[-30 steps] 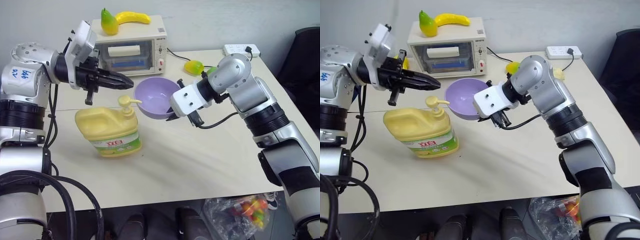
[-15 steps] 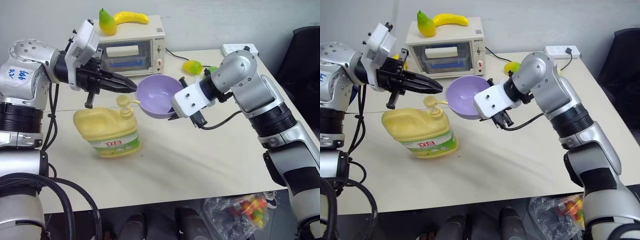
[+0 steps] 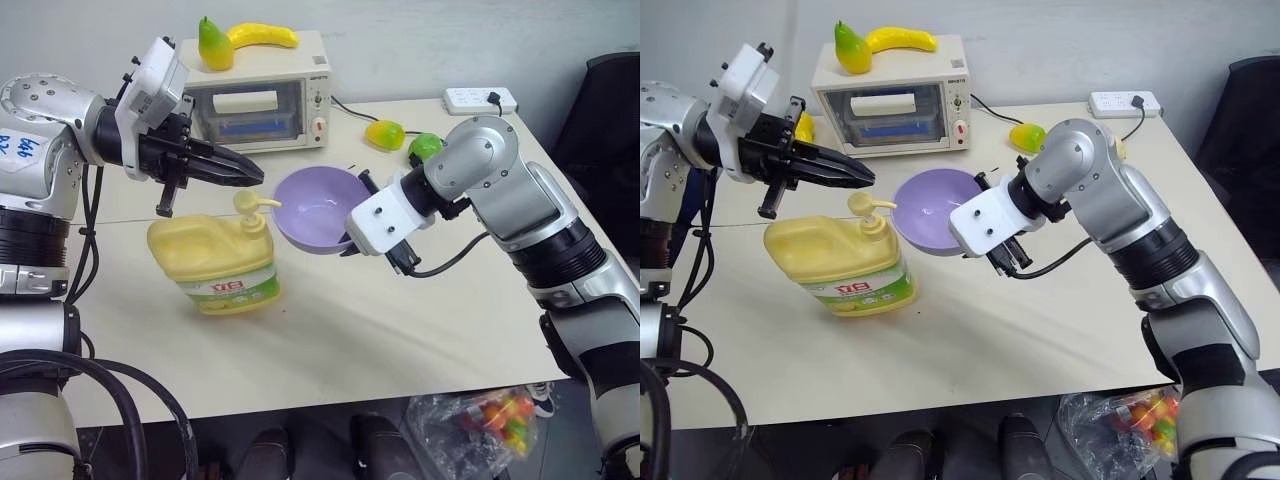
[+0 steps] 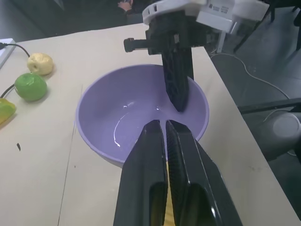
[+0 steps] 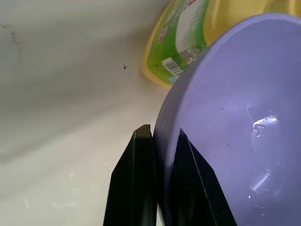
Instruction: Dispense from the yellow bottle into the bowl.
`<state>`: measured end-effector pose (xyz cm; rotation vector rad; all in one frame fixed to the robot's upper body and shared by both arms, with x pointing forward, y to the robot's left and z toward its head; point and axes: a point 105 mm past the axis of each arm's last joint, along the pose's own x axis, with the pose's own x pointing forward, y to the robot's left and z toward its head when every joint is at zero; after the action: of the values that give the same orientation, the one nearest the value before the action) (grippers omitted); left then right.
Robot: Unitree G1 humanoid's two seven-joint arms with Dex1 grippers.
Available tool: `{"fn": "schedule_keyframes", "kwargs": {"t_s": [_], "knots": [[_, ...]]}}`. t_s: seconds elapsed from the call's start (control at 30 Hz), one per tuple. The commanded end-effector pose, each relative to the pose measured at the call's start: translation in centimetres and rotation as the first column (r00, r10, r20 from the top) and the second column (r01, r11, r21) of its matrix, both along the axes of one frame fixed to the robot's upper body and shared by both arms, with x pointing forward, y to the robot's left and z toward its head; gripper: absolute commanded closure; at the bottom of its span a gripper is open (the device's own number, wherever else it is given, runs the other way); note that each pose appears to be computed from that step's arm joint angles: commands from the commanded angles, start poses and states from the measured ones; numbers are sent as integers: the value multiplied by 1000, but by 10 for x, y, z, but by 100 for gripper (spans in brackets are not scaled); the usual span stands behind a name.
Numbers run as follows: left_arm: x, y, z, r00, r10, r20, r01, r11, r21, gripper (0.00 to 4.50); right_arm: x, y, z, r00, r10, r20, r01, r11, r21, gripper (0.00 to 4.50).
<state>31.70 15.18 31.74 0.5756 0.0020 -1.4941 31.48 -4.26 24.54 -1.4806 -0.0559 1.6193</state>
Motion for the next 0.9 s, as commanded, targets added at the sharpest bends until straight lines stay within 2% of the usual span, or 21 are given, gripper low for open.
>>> {"fn": "schedule_keyframes", "kwargs": {"t_s": [0.03, 0.3, 0.9], "knots": [[-18, 2, -1, 994, -112, -11, 112, 992, 58, 429, -6, 2, 4, 999, 34, -15, -34, 999, -33, 450], [-13, 12, -18, 997, -73, -25, 75, 991, 112, 429, -12, 7, 9, 998, 59, -14, -59, 998, -20, 450], [-9, 18, -28, 998, -52, -43, 57, 992, 114, 429, -16, 10, 20, 997, 64, -34, -64, 998, 6, 450]]}}
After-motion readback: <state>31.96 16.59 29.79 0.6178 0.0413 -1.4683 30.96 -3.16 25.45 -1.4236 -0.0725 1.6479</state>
